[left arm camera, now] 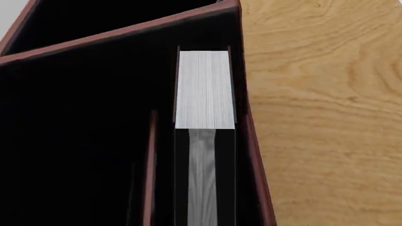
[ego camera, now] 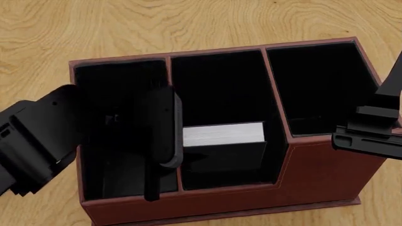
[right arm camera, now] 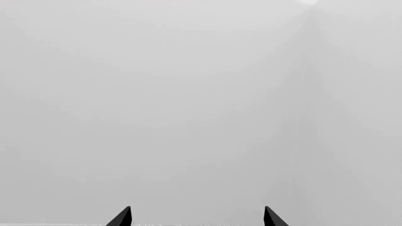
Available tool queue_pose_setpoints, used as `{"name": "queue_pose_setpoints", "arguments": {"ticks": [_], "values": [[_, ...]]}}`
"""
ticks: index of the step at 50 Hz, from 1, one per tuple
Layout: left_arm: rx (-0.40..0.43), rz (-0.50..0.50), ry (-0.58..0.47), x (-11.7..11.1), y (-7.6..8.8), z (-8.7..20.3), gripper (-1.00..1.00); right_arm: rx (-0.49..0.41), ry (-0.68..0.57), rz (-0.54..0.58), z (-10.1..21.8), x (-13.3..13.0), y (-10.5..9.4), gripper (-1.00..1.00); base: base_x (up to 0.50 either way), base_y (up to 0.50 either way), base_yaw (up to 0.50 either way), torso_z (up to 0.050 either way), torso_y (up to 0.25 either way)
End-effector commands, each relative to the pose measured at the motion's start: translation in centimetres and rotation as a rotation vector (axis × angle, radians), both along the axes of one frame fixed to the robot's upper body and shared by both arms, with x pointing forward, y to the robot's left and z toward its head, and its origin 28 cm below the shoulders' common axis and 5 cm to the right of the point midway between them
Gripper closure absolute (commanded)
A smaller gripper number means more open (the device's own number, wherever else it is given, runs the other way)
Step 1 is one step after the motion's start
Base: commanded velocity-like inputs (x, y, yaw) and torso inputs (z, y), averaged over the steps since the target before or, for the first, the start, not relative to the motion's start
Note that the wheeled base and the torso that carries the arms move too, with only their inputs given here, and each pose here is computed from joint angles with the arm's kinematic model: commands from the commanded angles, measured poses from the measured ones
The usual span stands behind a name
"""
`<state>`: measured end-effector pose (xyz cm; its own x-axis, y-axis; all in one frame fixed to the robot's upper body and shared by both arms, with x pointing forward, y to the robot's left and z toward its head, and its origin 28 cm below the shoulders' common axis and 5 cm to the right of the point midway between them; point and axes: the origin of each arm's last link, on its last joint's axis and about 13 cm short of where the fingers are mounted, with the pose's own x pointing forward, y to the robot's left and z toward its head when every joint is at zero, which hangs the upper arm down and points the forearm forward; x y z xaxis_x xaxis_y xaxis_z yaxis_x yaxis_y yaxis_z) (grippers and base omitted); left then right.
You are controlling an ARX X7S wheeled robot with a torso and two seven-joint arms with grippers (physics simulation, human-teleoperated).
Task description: Pick up the book and place it in the back compartment of the caddy.
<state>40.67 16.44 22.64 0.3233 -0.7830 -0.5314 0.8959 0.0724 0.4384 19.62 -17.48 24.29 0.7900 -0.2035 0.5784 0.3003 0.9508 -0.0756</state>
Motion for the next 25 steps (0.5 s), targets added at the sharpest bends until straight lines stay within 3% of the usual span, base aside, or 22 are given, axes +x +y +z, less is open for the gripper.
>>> {"name": "queue_pose_setpoints", "arguments": {"ticks": [1, 25], "values": [[-0.047, 0.008, 0.009, 0.6, -0.5, -0.1, 1.0, -0.001, 0.004, 0.0, -0.1, 0.1, 0.0, -1.0, 0.0, 0.0, 0.0, 0.0, 0.0], [-0.04, 0.03, 0.025, 2.2, -0.7, -1.6, 1.0, -0.003, 0.009, -0.006, -0.1, 0.3, 0.0, -1.0, 0.0, 0.0, 0.0, 0.0, 0.001]]}}
